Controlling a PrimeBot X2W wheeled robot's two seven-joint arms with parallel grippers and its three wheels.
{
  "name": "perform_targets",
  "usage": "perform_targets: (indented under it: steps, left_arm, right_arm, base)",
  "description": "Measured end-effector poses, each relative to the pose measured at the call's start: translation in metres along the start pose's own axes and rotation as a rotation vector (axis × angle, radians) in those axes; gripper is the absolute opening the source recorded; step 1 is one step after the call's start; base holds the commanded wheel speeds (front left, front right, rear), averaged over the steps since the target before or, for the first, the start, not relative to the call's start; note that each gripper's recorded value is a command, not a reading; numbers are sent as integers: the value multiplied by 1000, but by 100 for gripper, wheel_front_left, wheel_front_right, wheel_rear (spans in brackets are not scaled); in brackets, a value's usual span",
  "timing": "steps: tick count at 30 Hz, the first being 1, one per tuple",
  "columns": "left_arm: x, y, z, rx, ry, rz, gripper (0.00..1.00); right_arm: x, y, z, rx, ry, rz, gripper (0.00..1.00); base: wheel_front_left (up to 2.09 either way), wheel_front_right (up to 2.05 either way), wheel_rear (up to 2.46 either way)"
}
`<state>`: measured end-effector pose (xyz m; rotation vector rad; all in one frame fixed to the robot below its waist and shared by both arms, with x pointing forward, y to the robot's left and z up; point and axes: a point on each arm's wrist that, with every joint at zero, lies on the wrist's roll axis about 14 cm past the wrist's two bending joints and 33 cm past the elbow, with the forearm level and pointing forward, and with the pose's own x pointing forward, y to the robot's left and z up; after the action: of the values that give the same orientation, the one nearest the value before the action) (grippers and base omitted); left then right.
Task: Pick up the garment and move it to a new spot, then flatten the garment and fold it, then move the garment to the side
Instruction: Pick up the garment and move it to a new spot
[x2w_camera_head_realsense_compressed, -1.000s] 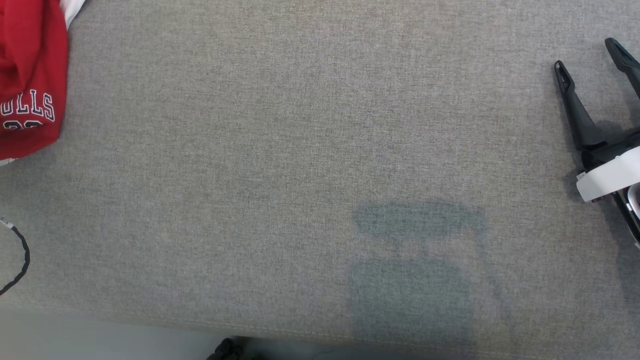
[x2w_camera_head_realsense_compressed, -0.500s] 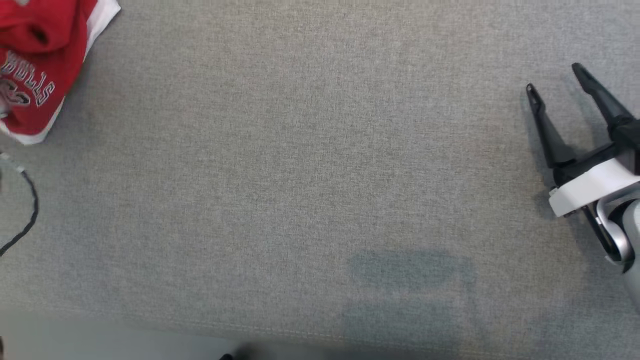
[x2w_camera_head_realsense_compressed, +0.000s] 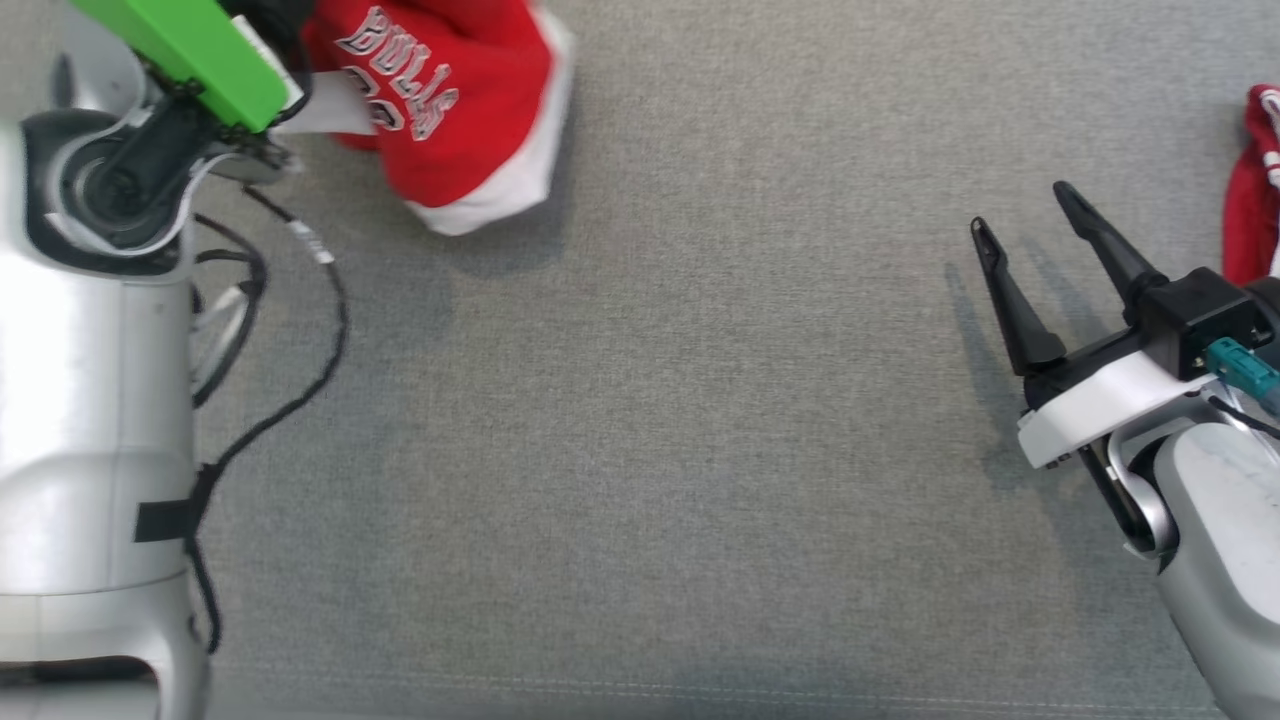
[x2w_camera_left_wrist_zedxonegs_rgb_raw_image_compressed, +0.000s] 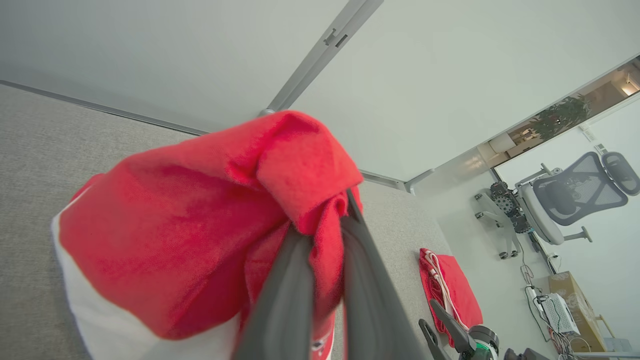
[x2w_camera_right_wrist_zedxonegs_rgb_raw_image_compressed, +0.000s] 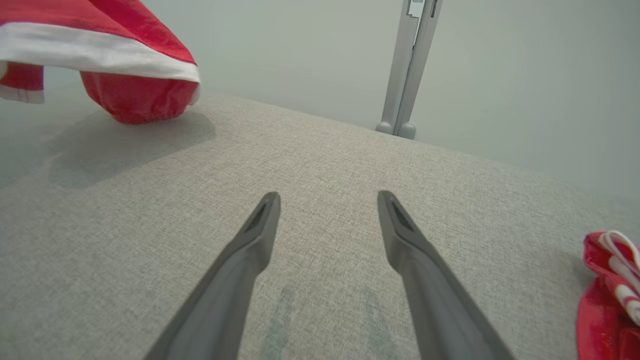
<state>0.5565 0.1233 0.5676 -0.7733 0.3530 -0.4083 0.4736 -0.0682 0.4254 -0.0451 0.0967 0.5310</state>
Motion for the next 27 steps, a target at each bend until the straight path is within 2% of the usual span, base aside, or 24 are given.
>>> perform_targets:
  steps: [7, 12, 19, 27]
  left_arm:
    - [14, -53, -59, -85, 139, -99, 0]
    - [14, -60, -74, -175, 166, -87, 0]
    - [17, -78, -90, -147, 155, -114, 0]
    - [17, -103, -150, -139, 252, -170, 0]
  right_arm:
    - [-18, -1, 13, 23, -21, -49, 100]
    - [-33, -9, 17, 34, -26, -103, 100]
    - [-54, -15, 20, 45, -23, -160, 100]
    - [-64, -9, 29, 77, -50, -191, 100]
  base:
    - [0, 0, 0]
    - [0, 0, 0]
    - [0, 0, 0]
    - [0, 0, 0]
